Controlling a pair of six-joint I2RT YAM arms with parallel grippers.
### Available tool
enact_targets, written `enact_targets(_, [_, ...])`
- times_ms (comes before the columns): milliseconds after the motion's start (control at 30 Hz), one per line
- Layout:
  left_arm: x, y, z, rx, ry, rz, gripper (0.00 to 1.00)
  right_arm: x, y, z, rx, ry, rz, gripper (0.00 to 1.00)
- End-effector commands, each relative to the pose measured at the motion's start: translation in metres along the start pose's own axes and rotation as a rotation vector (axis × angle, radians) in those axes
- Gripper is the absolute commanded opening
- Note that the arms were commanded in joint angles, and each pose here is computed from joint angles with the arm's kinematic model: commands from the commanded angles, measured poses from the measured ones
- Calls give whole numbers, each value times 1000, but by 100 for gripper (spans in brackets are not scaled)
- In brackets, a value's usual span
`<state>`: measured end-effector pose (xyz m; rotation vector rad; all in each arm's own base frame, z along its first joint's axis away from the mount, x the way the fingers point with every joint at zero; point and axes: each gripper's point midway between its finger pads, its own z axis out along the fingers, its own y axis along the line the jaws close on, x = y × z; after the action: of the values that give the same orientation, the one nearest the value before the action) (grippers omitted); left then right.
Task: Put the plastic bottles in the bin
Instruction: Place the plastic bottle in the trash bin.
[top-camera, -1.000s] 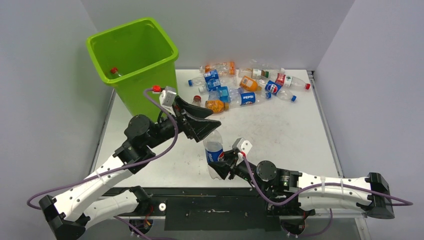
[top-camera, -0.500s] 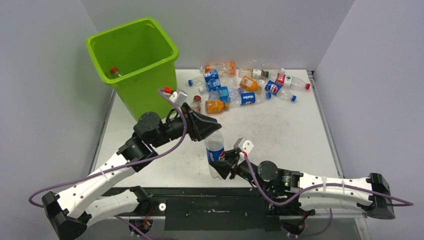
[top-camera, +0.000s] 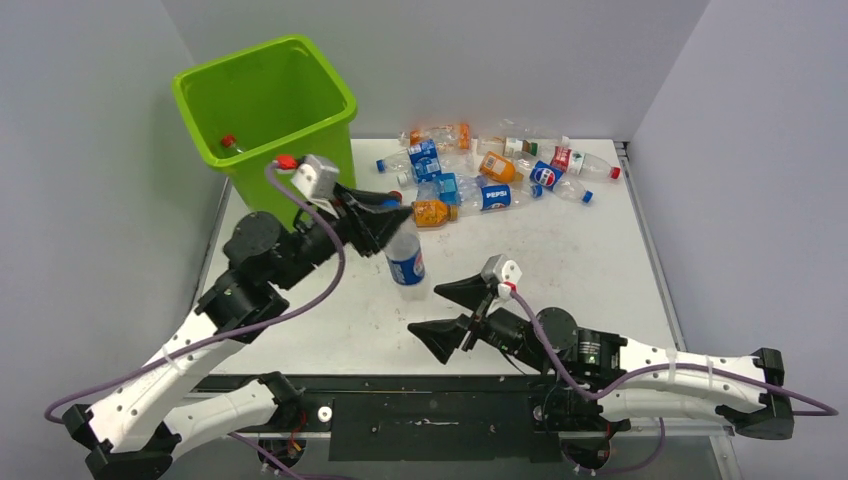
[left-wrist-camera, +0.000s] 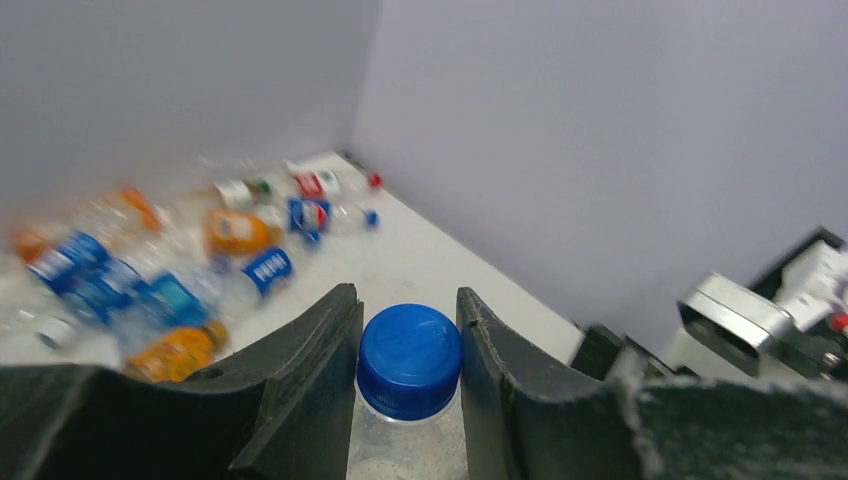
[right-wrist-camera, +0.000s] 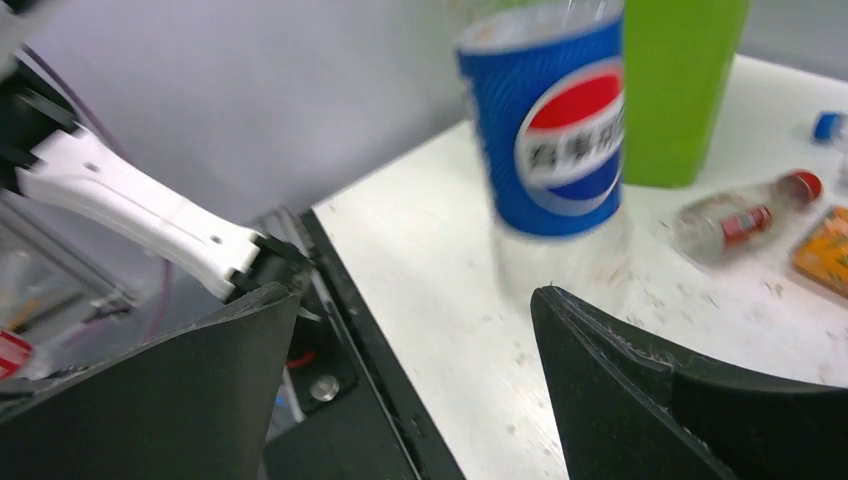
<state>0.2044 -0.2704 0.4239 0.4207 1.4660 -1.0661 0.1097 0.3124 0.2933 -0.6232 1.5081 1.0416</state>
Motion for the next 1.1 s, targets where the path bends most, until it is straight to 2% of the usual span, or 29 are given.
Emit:
enact_targets(0, [-125,18,-38,-223,-330,263,0,-54,39,-14,-161,-73,89,90])
enact_targets(100, [-181,22,-58,-324,-496,384,0,-65,42,-24,-191,-114,116,90])
enact_targets(233, [-240,35,-76,-495,-637,529,0,-61,19,-34,-101,-157,124,90])
enact_targets(333, [-283,39,-80,-579,-696,623,0,-57,1,-42,-30,-180,135,90])
enact_targets(400, [-307,55,-81,-674,-714,661,0,-53,-10,-46,18,-188,141,90])
enact_targets(533, [-327,100,-98,-918,-770,614,0,-47,-33,-49,134,-183,142,90])
enact_targets(667, [-335,144,-103,-1018,-830,573,0,-36,-47,-47,219,-152,132,90])
enact_targets(767, [-337,172,-102,-1127,-855,603,1,-30,-52,-44,258,-121,113,90])
enact_targets(800, [-337,178,-98,-1144,-854,619,9,-30,-54,-43,273,-110,103,90])
enact_targets(867, [-340,179,-91,-1130,-869,624,59,-28,-58,-43,303,-85,81,90])
enact_targets(900, [-343,177,-88,-1110,-885,611,77,-29,-60,-43,319,-81,77,90])
enact_targets(933, [-346,172,-85,-1083,-899,597,100,-30,-62,-44,333,-86,77,90])
enact_targets(967, [-347,164,-80,-1051,-910,588,97,-31,-65,-45,347,-91,79,90])
enact_targets(1067, [-342,127,-61,-926,-906,579,96,-34,-72,-47,391,-115,91,90])
